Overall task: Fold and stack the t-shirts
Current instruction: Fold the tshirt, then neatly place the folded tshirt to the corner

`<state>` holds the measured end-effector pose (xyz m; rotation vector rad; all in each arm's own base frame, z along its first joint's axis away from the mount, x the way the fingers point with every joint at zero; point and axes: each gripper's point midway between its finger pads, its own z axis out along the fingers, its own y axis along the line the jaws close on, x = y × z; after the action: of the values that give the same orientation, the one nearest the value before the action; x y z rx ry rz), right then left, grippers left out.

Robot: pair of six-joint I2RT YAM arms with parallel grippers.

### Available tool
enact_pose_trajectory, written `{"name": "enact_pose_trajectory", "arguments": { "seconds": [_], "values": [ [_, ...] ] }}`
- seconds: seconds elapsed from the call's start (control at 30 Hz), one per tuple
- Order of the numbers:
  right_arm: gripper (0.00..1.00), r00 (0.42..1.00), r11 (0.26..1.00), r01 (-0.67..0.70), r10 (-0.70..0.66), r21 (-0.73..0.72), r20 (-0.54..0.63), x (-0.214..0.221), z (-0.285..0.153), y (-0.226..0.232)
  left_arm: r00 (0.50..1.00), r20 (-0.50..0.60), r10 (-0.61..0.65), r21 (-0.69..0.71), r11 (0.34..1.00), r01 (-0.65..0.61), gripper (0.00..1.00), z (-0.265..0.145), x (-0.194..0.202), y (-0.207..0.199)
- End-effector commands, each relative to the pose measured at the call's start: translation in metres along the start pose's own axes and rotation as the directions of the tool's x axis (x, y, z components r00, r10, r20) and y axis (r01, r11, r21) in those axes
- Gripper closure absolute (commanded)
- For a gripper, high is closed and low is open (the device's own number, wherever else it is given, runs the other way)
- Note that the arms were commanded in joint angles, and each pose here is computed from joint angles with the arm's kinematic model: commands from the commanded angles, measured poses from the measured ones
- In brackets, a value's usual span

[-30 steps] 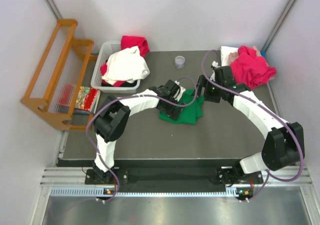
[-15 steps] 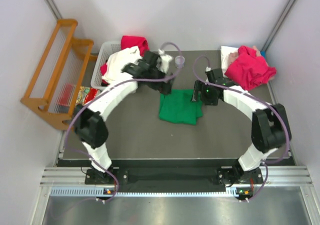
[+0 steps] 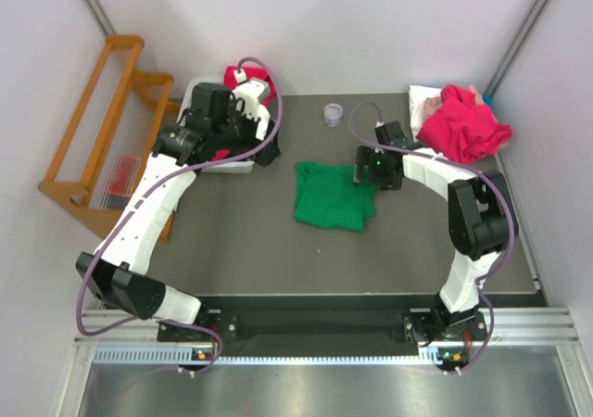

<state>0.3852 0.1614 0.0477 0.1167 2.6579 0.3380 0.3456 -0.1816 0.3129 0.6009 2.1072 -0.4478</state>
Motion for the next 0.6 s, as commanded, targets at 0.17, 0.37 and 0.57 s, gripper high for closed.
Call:
{"name": "enact_pose_trajectory", "arguments": {
  "seconds": [0.17,0.37,0.57],
  "values": [
    [0.11,0.996,0.999,-0.022,0.018,0.040,0.091,-0.046,0.005,-0.021,0.999,-0.026,-0.021,0.036,0.999,0.021,0.01,-0.002,0.013,-0.006],
    [0.11,0.998,0.999,-0.039,0.039,-0.007,0.055,-0.035,0.014,-0.016,1.000,-0.006,-0.018,0.034,0.999,0.018,0.01,-0.008,0.006,-0.006],
    [0.11,0.997,0.992,-0.069,0.071,-0.104,0.019,-0.026,0.020,0.000,1.000,-0.006,-0.027,0.041,0.999,0.028,0.01,-0.005,0.008,-0.007]
  ]
}}
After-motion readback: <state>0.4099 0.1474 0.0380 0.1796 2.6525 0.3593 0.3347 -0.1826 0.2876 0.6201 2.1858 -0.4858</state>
